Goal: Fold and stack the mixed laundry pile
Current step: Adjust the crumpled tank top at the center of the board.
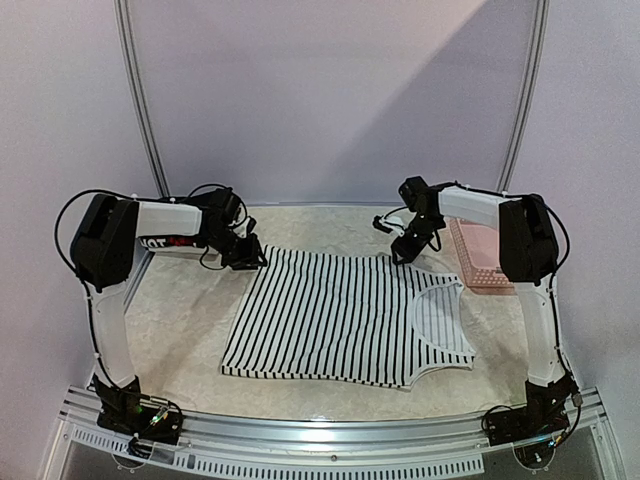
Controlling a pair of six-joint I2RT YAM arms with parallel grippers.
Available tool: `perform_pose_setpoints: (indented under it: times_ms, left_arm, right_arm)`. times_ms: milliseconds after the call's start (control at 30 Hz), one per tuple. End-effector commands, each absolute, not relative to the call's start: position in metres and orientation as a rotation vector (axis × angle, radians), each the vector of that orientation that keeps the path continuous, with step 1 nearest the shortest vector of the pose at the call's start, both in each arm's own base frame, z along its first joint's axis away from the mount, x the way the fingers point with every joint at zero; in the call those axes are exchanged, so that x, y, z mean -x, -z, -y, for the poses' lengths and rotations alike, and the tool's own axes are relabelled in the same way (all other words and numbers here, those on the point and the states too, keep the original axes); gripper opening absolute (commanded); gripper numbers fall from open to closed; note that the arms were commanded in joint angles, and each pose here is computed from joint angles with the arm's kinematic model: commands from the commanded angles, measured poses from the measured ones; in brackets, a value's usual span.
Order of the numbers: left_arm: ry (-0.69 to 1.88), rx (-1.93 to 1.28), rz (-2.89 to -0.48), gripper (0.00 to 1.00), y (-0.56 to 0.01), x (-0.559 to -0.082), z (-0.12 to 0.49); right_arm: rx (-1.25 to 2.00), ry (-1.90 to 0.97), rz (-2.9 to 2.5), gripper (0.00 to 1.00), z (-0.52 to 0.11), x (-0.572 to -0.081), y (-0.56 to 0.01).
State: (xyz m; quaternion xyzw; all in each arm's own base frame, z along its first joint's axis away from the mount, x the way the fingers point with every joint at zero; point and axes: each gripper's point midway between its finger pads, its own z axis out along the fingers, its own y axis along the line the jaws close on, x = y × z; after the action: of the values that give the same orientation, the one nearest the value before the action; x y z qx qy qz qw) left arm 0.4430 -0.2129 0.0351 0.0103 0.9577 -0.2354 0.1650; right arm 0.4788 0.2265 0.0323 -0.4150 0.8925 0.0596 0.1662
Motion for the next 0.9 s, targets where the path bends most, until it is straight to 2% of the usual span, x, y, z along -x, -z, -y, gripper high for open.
perform_pose_setpoints:
  times_ms: [0, 300, 633, 767, 867]
  left_arm:
    - [0.617, -0.016, -2.767, 0.32, -0.025, -0.442, 0.203]
    - [0.592, 0.027, -2.843, 0.30, -0.003, -0.440, 0.199]
    - [0.536, 0.061, -2.914, 0.24, 0.002, -0.416, 0.187]
    - [0.510, 0.060, -2.963, 0.22, 0.009, -0.396, 0.180]
    - [0.488, 0.065, -2.993, 0.22, 0.016, -0.380, 0.175]
  right_arm:
    - [1.229, -0.174, -2.563, 0.36, -0.223, -0.474, -0.014]
    - [1.255, -0.337, -2.410, 0.37, -0.265, -0.497, -0.057]
    - [1.468, -0.436, -2.473, 0.35, -0.274, -0.467, -0.016]
    - [1.473, -0.323, -2.505, 0.26, -0.261, -0.473, -0.002]
    - [1.451, -0.211, -2.532, 0.06, -0.250, -0.483, 0.010]
